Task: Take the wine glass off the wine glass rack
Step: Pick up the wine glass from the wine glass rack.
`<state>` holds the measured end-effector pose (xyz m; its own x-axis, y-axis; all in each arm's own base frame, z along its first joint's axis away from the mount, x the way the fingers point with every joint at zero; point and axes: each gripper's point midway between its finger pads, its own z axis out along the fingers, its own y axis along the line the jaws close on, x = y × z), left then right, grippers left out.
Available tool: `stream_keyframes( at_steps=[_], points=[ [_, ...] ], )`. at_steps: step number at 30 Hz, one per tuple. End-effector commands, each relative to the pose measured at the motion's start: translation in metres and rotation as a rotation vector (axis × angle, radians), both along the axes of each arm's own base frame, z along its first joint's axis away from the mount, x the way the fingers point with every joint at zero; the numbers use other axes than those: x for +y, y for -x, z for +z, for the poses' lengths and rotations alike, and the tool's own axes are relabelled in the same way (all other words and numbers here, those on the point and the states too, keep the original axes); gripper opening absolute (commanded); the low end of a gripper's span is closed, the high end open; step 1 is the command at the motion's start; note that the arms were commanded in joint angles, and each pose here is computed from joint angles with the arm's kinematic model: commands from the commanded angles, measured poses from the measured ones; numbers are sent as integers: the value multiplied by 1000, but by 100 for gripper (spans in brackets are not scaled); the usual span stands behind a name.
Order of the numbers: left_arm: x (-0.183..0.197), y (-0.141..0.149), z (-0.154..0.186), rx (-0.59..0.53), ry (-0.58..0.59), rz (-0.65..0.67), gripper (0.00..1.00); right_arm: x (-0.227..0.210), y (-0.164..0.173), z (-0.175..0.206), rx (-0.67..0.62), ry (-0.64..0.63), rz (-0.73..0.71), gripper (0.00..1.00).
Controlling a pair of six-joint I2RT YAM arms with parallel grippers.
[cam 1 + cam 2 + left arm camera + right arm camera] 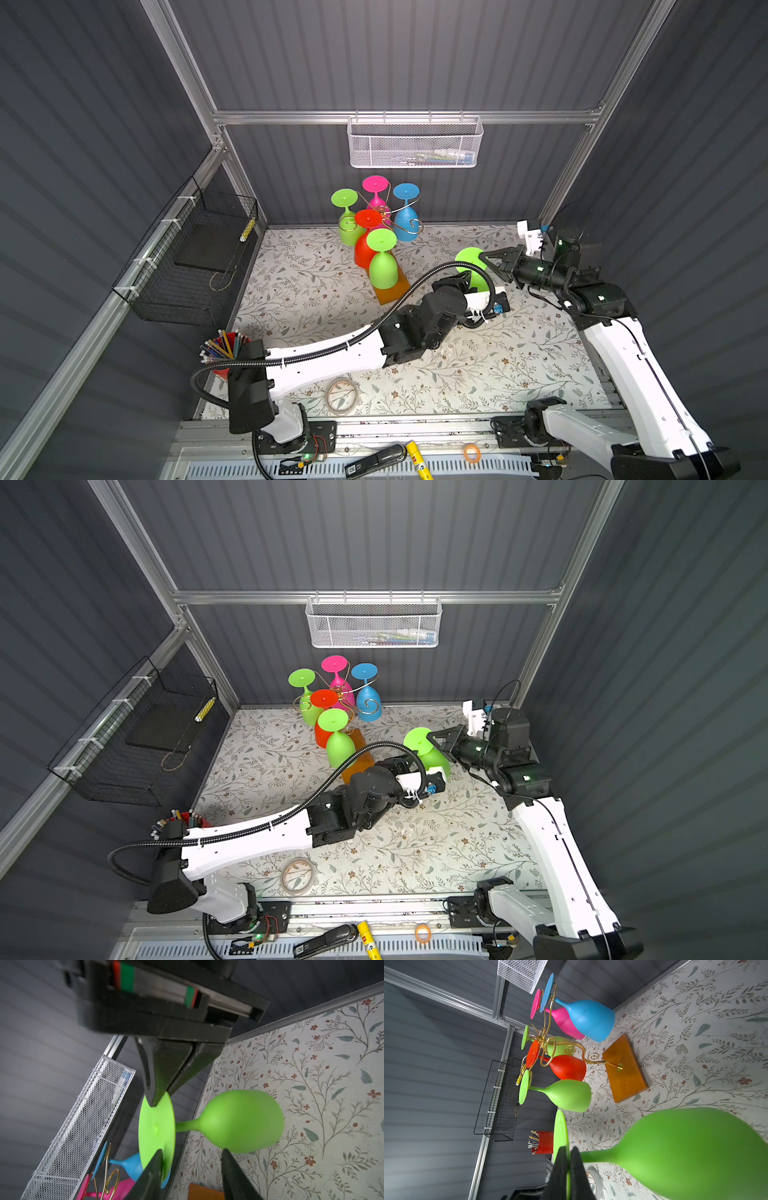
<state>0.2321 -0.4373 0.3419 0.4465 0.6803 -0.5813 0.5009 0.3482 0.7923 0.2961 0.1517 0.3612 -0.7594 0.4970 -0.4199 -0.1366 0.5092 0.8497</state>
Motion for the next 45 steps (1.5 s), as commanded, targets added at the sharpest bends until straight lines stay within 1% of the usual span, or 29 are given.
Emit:
stream_keyframes(
  at_steps=[1, 2, 6, 14, 24, 26, 27, 28, 30, 39, 45],
  points=[
    [-3, -11, 8, -59, -32, 6, 41, 4, 0, 15, -28, -67, 29, 0],
    [-4, -12, 24, -74, -3, 5, 40, 3, -1, 15, -26, -69, 26, 0],
    [-5, -17, 35, -93, 12, 0, 34, -1, -2, 14, -21, -71, 16, 0],
    [-9, -21, 35, -98, 2, -5, 20, -7, -7, 8, -8, -76, -9, 0],
    [-10, -23, 32, -99, -10, 0, 10, -10, -12, 7, 6, -91, -28, 0],
    [-9, -26, 34, -101, -2, 7, 6, -10, -11, 6, 8, -93, -28, 0],
    [-9, -28, 34, -104, 2, 10, 5, -10, -11, 6, 9, -93, -29, 1],
    [-8, -29, 35, -107, 6, 19, 3, -10, -13, 12, -20, -96, -29, 5],
    [-8, -32, 36, -113, 14, 29, 0, -11, -12, 11, -21, -96, -34, 8],
    [-3, -36, 41, -101, 47, 41, 0, -12, -12, 13, -25, -105, -42, 16],
    [3, -39, 45, -67, 81, 43, 0, -13, -10, 16, -38, -102, -49, 30]
  ],
)
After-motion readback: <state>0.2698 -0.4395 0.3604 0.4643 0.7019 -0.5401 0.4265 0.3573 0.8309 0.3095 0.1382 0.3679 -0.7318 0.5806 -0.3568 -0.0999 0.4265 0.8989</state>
